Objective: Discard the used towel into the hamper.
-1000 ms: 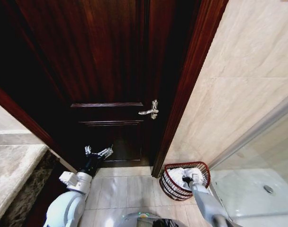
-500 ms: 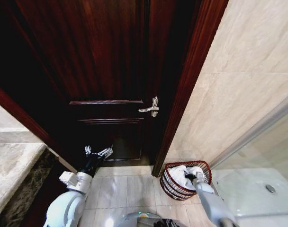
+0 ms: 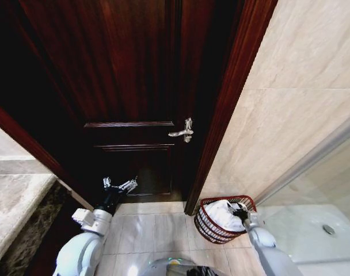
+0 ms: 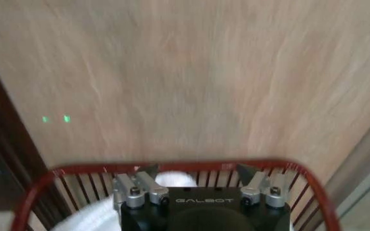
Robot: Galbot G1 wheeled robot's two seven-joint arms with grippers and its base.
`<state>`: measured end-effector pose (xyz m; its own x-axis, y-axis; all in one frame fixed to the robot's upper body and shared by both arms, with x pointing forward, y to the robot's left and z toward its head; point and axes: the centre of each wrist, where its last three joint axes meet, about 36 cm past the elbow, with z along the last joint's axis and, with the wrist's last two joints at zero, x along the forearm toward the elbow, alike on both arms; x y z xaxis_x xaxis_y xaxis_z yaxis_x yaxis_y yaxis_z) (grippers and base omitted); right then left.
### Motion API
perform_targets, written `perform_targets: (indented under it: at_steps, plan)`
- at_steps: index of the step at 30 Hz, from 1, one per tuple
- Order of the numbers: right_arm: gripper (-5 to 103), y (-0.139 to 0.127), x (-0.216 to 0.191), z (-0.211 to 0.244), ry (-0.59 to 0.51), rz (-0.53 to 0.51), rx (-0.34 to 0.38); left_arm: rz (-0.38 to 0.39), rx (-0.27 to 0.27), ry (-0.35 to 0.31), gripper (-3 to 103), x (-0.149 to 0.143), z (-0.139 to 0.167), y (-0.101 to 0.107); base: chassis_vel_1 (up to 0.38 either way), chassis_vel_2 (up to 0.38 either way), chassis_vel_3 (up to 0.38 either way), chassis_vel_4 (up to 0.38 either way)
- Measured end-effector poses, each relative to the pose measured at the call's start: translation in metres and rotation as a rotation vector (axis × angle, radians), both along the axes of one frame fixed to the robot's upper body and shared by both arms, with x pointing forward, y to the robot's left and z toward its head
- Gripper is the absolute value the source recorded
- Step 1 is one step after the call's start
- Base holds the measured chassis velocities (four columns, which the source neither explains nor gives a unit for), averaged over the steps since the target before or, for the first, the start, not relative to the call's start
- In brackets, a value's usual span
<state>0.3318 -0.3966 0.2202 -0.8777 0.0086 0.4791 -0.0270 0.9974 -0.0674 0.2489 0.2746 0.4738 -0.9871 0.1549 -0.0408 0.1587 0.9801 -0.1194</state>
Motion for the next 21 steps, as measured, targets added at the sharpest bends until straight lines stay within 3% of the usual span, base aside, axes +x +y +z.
perform_targets:
  at_steps: [6, 14, 21]
  plan:
    - [100, 0.016, -0.031, 0.043, -0.111, -0.010, -0.007, 0.000, 0.000, 0.000, 99, 0.000, 0.000, 0.000, 0.000, 0.000, 0.000, 0.000]
    - [100, 0.041, -0.065, 0.086, -0.227, 0.008, -0.008, 0.000, 0.000, 0.000, 99, 0.000, 0.000, 0.000, 0.000, 0.000, 0.000, 0.000]
    - [100, 0.084, -0.106, 0.145, -0.380, 0.037, 0.025, 0.000, 0.000, 0.000, 99, 0.000, 0.000, 0.000, 0.000, 0.000, 0.000, 0.000]
